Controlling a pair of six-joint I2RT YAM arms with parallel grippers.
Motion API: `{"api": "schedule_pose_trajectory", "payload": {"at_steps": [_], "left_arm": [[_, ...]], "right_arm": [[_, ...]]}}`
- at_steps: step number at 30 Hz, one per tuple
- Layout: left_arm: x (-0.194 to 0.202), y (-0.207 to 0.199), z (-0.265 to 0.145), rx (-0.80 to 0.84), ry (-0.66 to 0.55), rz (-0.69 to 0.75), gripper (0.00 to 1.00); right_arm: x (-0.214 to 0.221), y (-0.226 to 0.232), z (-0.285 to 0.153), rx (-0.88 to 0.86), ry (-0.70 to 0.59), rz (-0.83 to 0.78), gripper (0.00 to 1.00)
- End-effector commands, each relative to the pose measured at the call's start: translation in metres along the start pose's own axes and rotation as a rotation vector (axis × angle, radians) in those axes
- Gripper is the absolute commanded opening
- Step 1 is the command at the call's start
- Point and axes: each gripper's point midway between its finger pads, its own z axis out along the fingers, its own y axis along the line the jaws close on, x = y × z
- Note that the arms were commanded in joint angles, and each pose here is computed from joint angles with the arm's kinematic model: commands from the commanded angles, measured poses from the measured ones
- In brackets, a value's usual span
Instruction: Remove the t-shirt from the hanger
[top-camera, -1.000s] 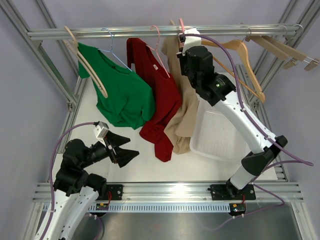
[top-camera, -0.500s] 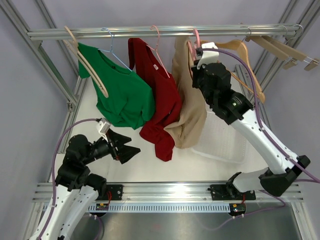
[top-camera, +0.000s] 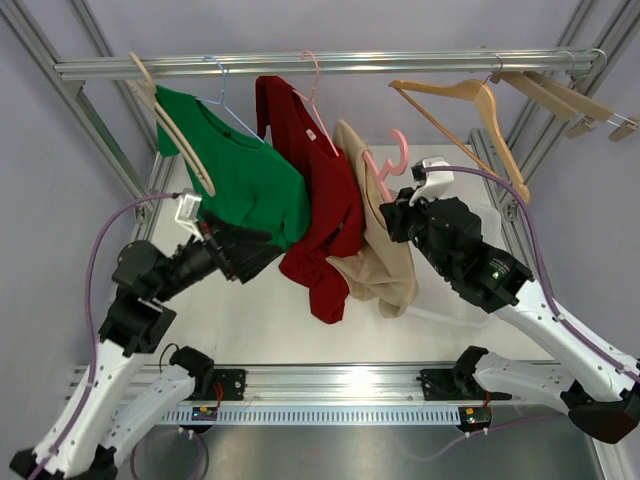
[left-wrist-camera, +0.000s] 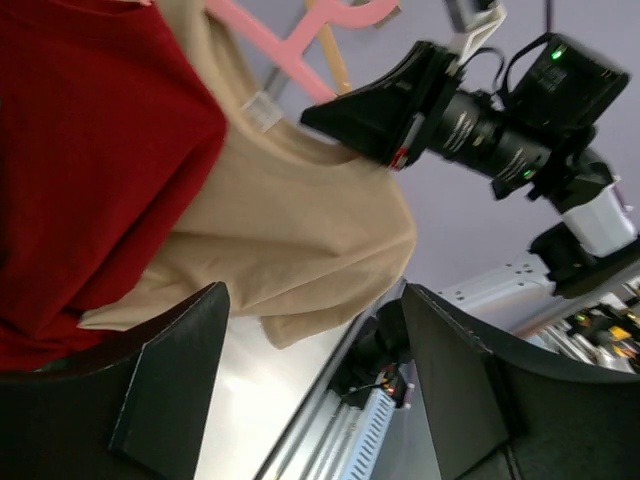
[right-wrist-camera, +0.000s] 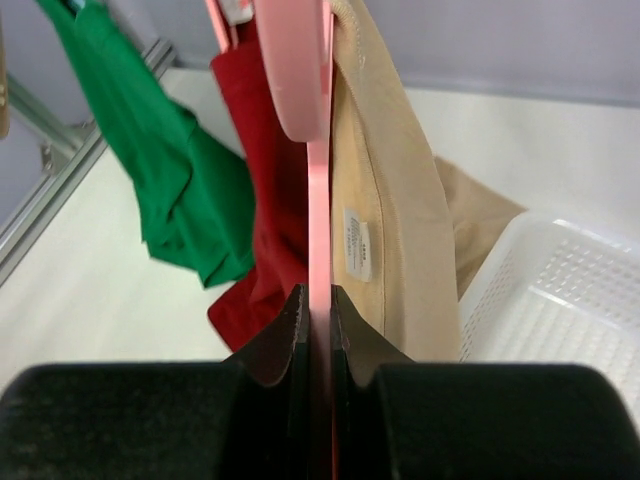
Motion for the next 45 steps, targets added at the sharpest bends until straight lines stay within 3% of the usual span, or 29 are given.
{"api": "schedule_pose_trajectory", "payload": {"at_steps": [1,5,13,21,27,32,45], "left_arm": [[-0.027,-0.017,0.028,0.02,-0.07,-0.035,0.7],[-0.033,-0.031,0.069,0.008,-0.094,-0.051,0.62],[-0.037,-0.04,0.143,0.081,-0.195,-0.215,0.61],[-0.027,-0.044,0.198,0.125,-0.136,-0.21,0.62],[-0.032,-0.038,0.206,0.132,-0.205,-0.272,0.62],[-0.035,-0.018,0.213,0.032,-0.247,-0.369,0.67],[-0.015,0.001,0.23,-0.055,-0.183,-0.446,0.67]], "right_arm": [[-0.019,0.012,-0.012,-0.031,-0.098,0.108,0.0],[-0.014,0.018,-0.016,-0.052,-0.108,0.137,0.0],[-0.018,0.022,-0.031,-0.059,-0.138,0.145,0.0],[-0.021,0.023,-0.045,-0.083,-0.146,0.154,0.0],[-0.017,0.024,-0.047,-0.086,-0.139,0.158,0.0],[-0.018,0.025,-0.05,-0.095,-0.146,0.163,0.0],[-0.028,0.025,-0.05,-0.037,-0.189,0.107,0.0]]}}
